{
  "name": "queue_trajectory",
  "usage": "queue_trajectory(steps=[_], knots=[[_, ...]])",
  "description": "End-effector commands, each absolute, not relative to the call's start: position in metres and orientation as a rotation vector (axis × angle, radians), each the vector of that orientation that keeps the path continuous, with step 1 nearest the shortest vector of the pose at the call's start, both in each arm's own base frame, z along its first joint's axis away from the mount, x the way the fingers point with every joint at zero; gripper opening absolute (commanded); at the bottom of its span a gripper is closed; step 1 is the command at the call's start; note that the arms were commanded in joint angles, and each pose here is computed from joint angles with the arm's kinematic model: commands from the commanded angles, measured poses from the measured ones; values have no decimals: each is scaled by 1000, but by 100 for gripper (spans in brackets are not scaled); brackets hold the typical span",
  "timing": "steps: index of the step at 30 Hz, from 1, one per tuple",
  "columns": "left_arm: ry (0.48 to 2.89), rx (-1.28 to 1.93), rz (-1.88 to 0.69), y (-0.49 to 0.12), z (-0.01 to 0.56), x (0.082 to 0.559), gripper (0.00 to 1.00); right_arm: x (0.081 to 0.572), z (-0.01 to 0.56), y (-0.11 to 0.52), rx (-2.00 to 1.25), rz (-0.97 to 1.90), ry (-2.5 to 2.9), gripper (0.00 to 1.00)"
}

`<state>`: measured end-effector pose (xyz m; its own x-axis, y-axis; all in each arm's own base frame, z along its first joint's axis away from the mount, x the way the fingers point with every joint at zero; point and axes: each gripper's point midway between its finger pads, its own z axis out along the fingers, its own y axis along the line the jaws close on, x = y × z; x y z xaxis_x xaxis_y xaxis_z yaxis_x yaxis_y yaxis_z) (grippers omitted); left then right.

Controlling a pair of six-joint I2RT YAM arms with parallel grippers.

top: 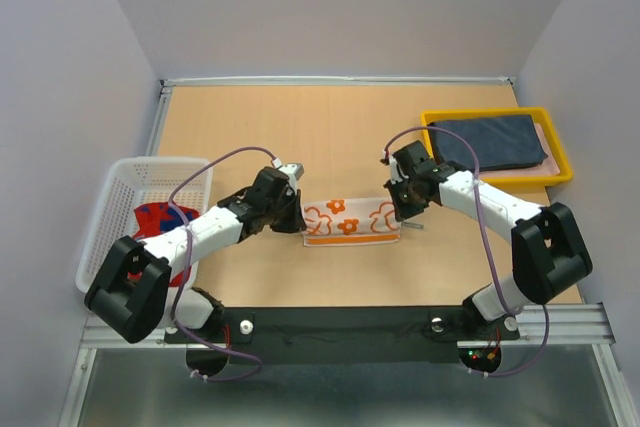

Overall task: Fold and stack the towels
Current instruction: Fold the towel

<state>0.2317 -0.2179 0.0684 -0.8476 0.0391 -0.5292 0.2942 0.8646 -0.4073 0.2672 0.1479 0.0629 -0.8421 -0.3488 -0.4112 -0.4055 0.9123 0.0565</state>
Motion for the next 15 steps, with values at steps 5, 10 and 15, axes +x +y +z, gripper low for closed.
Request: queue_trajectory(steps=[5, 10, 15], knots=[[2571, 198, -602, -205, 49, 224, 0, 255, 48, 134, -510, 123, 2776, 6], [2552, 219, -660, -212, 62, 216, 48, 247, 70, 160, -498, 319, 2780, 27], [2444, 209, -749, -219, 102, 206, 76, 233, 106, 175, -440, 473, 2759, 45]])
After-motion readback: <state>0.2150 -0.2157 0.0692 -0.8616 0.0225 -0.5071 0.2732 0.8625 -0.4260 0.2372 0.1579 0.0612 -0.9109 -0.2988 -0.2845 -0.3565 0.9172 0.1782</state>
